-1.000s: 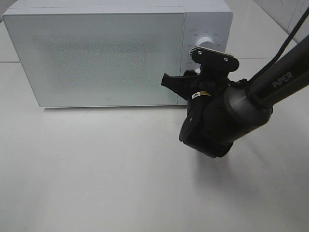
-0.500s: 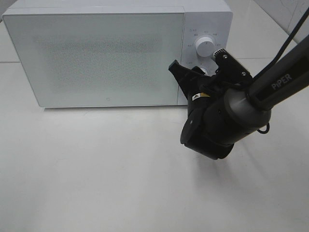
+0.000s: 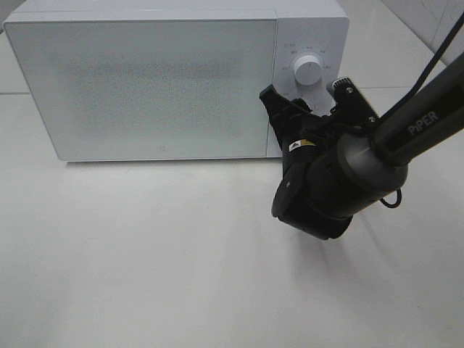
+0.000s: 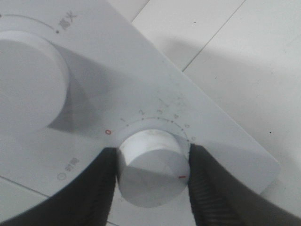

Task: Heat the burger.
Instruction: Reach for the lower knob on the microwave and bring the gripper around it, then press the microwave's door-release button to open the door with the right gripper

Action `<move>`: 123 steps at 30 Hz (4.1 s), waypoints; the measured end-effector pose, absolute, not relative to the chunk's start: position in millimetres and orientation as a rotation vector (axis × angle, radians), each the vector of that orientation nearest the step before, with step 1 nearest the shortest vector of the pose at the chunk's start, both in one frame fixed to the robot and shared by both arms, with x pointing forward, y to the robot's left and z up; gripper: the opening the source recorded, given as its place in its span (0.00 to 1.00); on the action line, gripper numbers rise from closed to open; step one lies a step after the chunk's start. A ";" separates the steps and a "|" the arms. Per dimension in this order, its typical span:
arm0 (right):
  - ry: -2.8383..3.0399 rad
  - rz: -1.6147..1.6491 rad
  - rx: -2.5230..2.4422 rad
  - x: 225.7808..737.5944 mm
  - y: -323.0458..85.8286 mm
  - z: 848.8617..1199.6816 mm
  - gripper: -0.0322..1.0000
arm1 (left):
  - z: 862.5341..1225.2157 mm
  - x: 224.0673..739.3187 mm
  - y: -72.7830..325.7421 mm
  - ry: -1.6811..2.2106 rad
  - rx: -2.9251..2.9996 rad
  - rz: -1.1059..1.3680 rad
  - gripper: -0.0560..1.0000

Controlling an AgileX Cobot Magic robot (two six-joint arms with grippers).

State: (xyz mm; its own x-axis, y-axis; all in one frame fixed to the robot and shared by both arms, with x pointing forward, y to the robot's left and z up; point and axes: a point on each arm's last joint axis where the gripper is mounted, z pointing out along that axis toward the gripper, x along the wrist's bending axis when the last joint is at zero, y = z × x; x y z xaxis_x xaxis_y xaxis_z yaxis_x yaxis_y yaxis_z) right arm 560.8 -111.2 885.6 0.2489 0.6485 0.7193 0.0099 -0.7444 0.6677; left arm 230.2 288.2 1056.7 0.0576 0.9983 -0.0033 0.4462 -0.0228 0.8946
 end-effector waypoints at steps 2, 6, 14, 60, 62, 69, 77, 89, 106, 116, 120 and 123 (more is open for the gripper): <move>0.573 1.551 1.999 560.6 -111.1 885.6 0.47 | 1056.7 230.2 288.2 1.490 1.575 0.918 0.98; 0.502 1.599 2.044 560.7 -111.7 885.3 0.47 | 1056.7 230.2 288.2 1.490 1.575 0.918 0.98; 0.375 1.699 2.125 560.0 -111.7 884.5 0.47 | 1056.7 230.2 288.2 1.490 1.575 0.918 0.98; -0.276 2.018 2.404 558.6 -110.8 882.7 0.48 | 1056.7 230.2 288.2 1.490 1.575 0.918 0.98; -0.117 2.040 2.410 556.7 -107.6 882.0 0.53 | 1056.7 230.2 288.2 1.490 1.575 0.918 0.98; 0.169 2.060 2.419 550.9 -99.2 880.8 0.79 | 1056.7 230.2 288.2 1.490 1.575 0.918 0.98; 0.316 1.948 2.409 530.2 -115.4 886.7 0.77 | 1056.7 230.2 288.2 1.490 1.575 0.918 0.98; 0.653 1.752 2.416 501.7 -129.7 904.9 0.76 | 1056.7 230.2 288.2 1.490 1.575 0.918 0.98; 1.701 1.375 2.026 467.0 -121.2 946.0 0.76 | 1056.7 230.2 288.2 1.490 1.575 0.918 0.98; 2.244 1.119 1.596 445.6 -119.4 971.4 0.76 | 1056.7 230.2 288.2 1.490 1.575 0.918 0.98; 2.399 0.962 1.457 436.8 -124.8 981.5 0.76 | 1056.7 230.2 288.2 1.490 1.575 0.918 0.98; 2.448 0.889 1.410 432.3 -129.2 986.3 0.76 | 1056.7 230.2 288.2 1.490 1.575 0.918 0.98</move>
State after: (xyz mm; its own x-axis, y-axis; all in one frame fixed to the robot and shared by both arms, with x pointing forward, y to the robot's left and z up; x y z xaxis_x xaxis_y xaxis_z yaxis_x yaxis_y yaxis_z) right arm 432.3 -129.2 986.3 -0.5343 0.8343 0.1358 0.7271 0.3716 0.5773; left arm 230.2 288.2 1056.7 0.0576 0.9983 -0.0033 0.4462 -0.0228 0.8946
